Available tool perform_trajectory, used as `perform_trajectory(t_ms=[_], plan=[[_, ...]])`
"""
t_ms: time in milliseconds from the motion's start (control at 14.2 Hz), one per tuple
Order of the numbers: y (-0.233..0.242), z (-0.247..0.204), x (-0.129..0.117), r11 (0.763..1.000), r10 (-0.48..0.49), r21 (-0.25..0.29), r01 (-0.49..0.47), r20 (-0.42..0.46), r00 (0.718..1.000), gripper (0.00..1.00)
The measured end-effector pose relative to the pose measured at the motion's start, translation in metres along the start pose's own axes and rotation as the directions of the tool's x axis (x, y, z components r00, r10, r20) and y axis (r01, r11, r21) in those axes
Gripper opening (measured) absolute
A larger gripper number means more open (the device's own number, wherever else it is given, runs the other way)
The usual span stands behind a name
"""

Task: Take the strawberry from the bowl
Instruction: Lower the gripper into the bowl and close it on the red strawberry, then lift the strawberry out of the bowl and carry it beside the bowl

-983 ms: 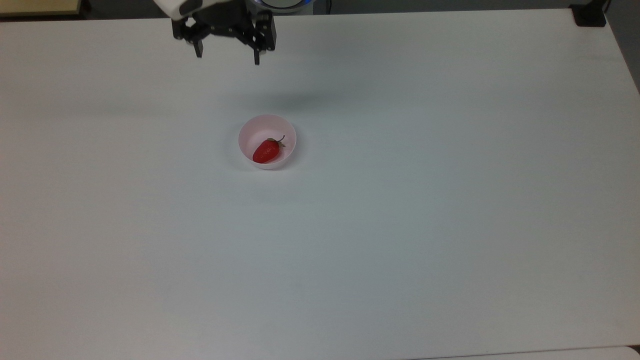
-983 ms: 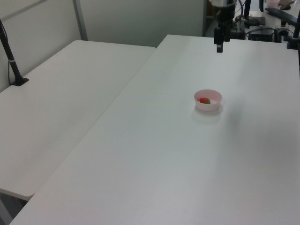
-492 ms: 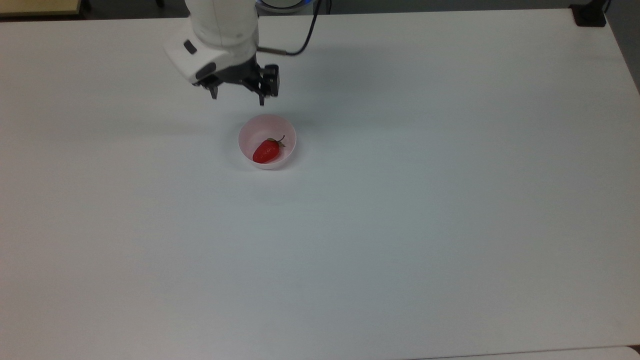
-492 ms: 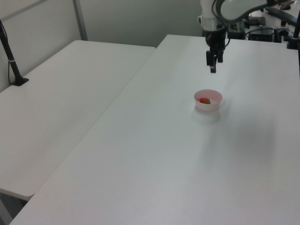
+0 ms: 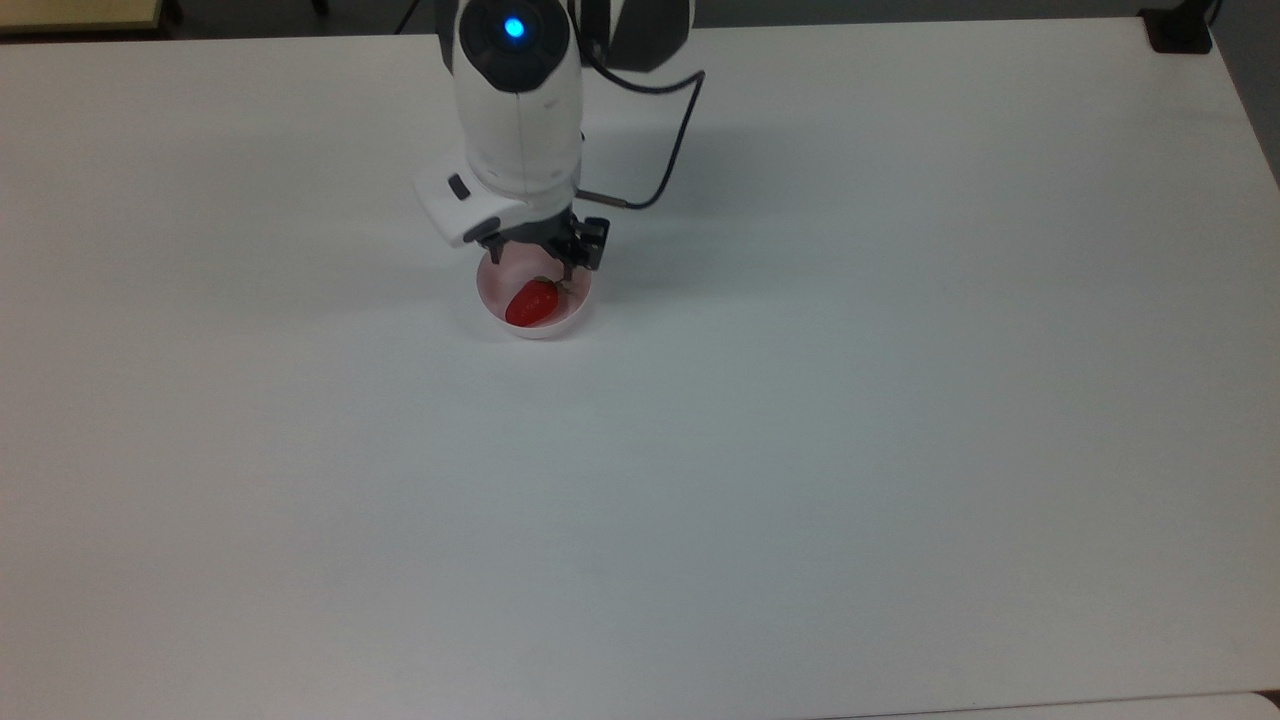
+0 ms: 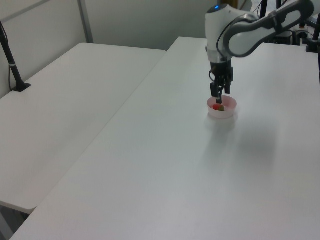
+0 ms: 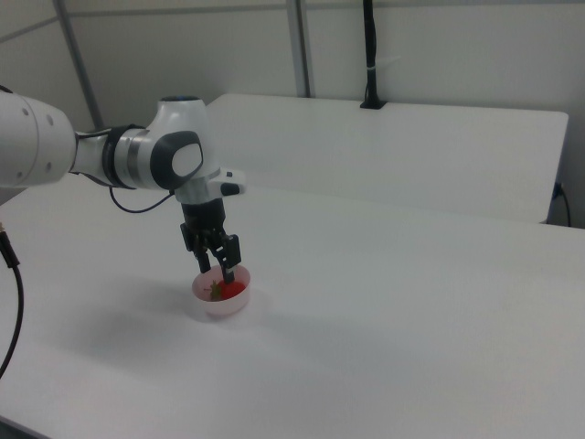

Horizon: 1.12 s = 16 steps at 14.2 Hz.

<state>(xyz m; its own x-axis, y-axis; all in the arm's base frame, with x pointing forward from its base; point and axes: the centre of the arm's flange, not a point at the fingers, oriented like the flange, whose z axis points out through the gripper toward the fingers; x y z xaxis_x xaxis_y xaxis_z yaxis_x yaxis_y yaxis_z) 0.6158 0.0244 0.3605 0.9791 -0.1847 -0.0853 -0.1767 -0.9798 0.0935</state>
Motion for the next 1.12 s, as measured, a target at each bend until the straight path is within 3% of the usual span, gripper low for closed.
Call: perform_trajectory(t_ms=[492,1124], plan=[[-0.018,0.032,0.007,1.0,0.006,0.002,-0.006,0.003,1.0,0.7],[-0.014,0.034,0.01,1.0,0.013,0.003,-0.013,0.003,1.0,0.44]])
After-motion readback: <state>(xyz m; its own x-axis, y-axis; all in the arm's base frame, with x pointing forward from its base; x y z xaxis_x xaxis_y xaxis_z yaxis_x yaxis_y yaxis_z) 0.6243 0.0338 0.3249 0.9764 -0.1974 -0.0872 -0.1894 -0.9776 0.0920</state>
